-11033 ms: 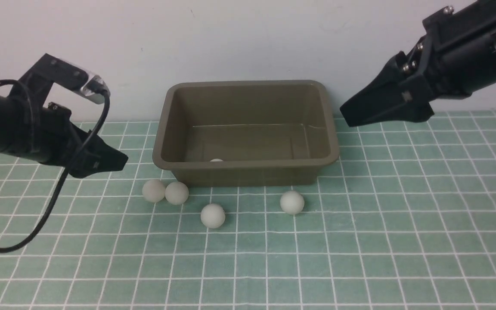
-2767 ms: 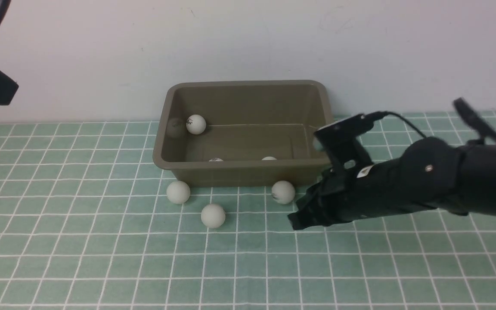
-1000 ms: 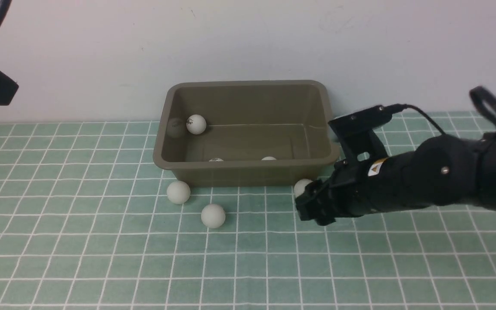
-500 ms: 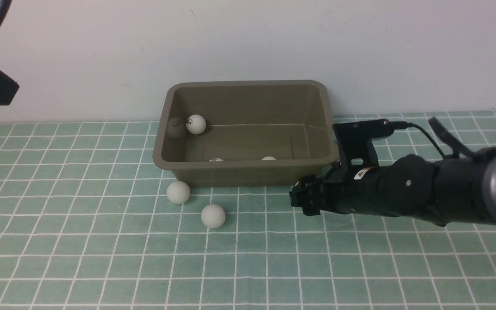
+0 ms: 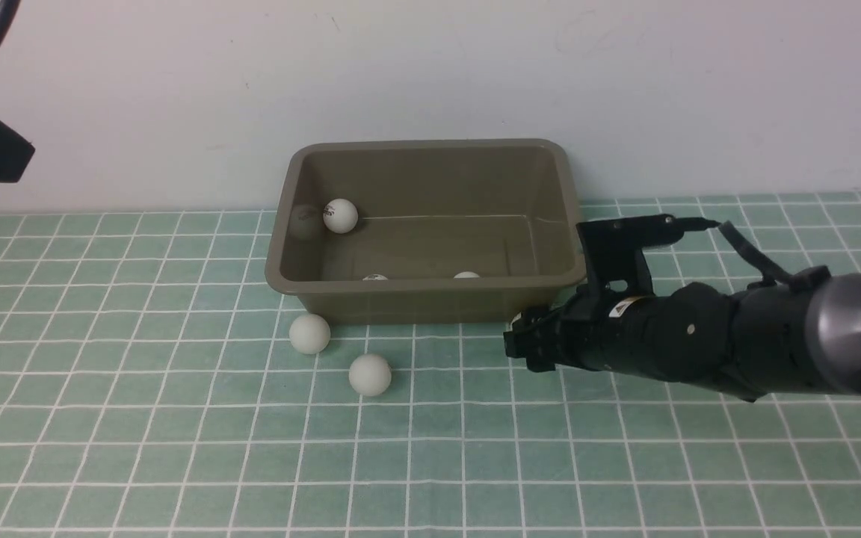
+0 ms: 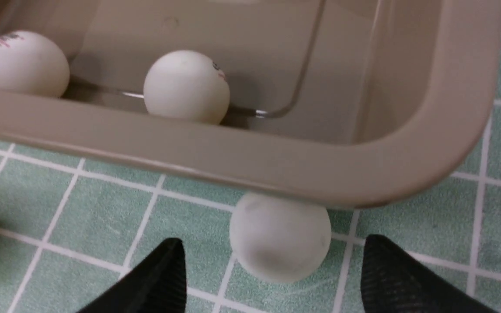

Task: Put the table tennis balls in the box on the green coffee tablecloth.
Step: 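Reach for and grasp a ping pong ball on the table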

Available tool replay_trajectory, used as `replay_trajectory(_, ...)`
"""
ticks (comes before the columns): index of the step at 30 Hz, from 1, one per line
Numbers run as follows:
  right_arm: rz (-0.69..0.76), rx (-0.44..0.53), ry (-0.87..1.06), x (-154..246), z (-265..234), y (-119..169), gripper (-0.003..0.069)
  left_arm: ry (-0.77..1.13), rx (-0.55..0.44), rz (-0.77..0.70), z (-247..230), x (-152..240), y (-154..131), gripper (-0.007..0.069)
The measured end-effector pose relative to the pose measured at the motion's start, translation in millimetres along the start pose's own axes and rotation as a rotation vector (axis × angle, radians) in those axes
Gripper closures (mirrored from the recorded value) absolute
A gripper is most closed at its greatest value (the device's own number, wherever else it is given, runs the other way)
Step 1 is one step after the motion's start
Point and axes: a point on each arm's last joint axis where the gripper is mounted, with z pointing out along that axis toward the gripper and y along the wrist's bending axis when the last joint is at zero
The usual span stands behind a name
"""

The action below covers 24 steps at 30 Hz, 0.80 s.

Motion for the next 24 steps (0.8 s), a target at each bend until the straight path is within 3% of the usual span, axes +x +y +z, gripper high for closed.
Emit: replay_trajectory(24, 0.000, -0.004, 0.007, 0.2, 0.0, 0.5, 0.0172, 0.000, 0.000, 0.002, 0.0, 0.0, 0.0, 0.0242)
